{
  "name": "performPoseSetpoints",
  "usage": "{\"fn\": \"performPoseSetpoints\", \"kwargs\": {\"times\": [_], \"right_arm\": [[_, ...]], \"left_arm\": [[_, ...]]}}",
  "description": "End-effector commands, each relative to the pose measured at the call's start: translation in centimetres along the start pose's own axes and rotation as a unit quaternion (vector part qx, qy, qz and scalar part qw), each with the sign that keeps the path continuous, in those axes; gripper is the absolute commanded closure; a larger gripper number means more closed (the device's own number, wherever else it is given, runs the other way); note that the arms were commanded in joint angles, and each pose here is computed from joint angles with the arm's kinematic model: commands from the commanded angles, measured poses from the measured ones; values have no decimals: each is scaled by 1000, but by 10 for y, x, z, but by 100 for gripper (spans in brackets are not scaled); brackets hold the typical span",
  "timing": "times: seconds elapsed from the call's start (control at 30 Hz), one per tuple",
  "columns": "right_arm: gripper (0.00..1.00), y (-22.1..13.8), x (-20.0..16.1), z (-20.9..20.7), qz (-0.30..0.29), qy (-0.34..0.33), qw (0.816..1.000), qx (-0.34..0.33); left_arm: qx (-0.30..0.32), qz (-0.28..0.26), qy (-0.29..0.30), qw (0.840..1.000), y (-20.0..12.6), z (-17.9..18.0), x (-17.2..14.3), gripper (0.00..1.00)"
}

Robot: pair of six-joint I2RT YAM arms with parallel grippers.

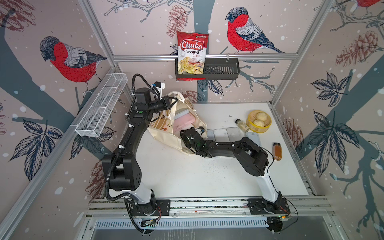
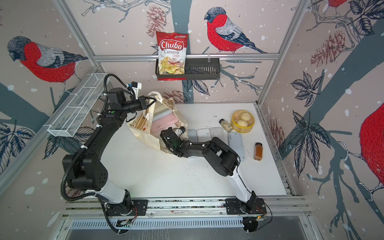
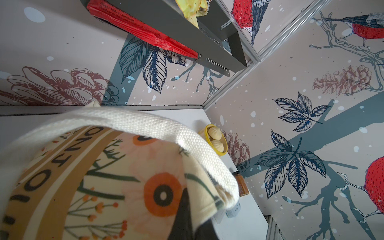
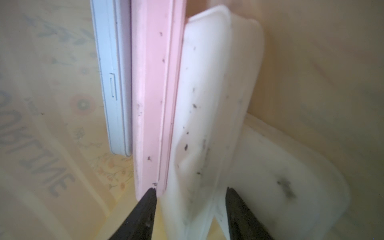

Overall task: Take out the pencil case from the canvas bag
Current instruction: Pick up the pencil case from the canvas bag.

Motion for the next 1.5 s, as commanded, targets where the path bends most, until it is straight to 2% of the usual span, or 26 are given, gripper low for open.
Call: {"fn": "performPoseSetpoints", "kwargs": {"times": [0.0,0.13,0.4,0.87,1.0,1.17,1.47], "right_arm": [[42,4,2,-8,0,20,1000,-21],[41,9,6,-11,3,34,999,-24],[41,16,17,4,-5,59,998,13],[44,16,20,41,6,51,991,127],[44,18,21,39,6,52,990,127],[44,29,19,29,11,57,994,93],[43,39,19,22,12,62,994,87]], "left_arm": [[-14,-28,37,999,-1,-6,12,100],[-14,-27,35,999,0,-5,12,100],[-15,-26,34,999,1,-4,11,100],[-23,-22,31,999,3,-4,10,100],[-24,-23,32,999,3,-5,10,100],[-26,-20,31,999,6,-5,8,100],[-27,-18,34,999,7,-6,7,100]]}}
Point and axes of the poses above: each gripper's point midway between its finger pads, its own y axis out along the fingers, its own z axis along the line the jaws close on, x = y × z, the point moved 7 cm from there along -y, back along the fingers, and after that the axes turned 2 degrees about y, right-handed, at the moved point
